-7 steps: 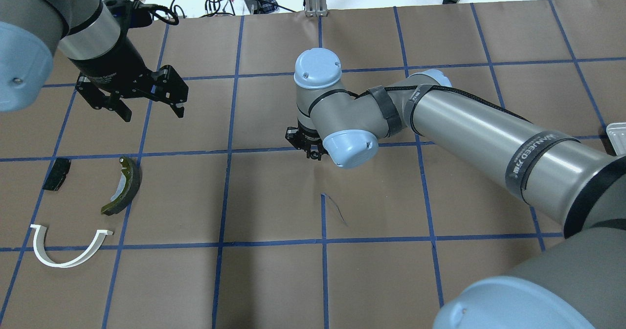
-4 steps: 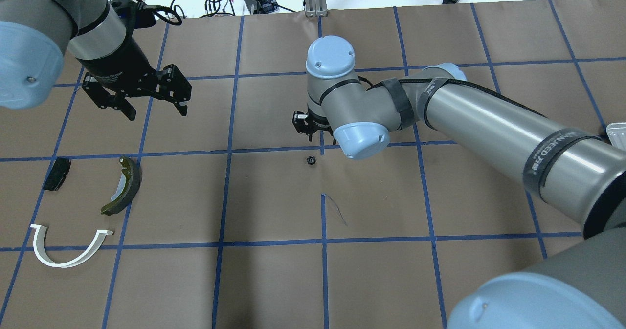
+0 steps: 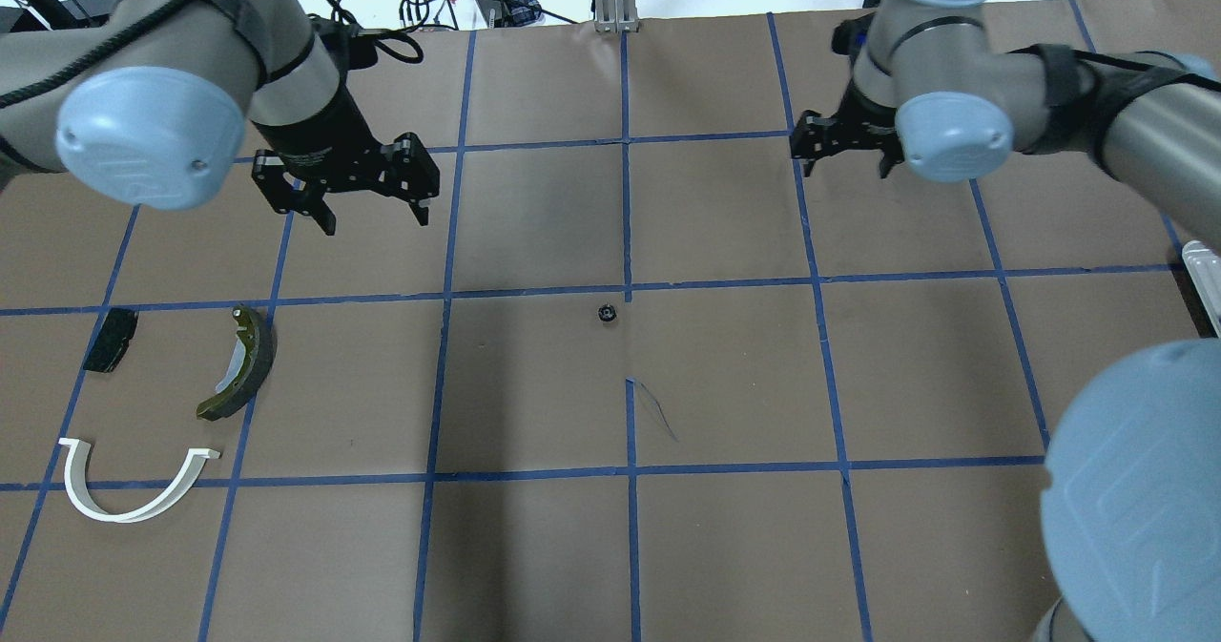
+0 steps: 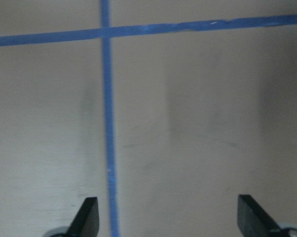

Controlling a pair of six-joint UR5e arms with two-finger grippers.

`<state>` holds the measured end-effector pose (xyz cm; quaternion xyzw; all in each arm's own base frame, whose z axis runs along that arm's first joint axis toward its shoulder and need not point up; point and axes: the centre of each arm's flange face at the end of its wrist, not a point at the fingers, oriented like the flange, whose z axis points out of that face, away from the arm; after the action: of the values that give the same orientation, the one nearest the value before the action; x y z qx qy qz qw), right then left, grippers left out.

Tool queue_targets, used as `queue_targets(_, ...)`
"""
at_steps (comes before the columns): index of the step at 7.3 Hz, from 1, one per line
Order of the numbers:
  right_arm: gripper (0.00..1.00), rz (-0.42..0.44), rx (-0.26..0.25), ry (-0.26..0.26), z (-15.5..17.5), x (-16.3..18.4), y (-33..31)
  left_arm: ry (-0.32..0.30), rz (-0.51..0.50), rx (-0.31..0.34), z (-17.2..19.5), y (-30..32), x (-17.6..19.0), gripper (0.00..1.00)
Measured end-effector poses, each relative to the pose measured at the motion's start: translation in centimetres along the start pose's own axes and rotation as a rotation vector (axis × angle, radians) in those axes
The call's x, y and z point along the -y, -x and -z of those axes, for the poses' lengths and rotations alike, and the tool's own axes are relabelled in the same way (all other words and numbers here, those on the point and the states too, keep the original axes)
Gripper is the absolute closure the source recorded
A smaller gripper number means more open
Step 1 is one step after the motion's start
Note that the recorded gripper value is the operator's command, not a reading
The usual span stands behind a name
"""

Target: Place bearing gear from tray to pile

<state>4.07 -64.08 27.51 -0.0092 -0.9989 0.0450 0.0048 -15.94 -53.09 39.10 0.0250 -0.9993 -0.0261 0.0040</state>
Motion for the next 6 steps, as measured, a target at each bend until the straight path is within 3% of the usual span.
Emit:
queue_targets(3, 0.0, 0.157, -0.071, 0.004, 2.0, -1.9, -18.0, -0.025, -0.097, 0.001, -5.9, -9.0, 0.8, 0.0)
queue_targets(6, 0.0, 0.267, -0.046, 0.072, -0.5, -9.2, -32.6, -0.01, -0.15, 0.006, -11.8, -15.0, 0.6, 0.02)
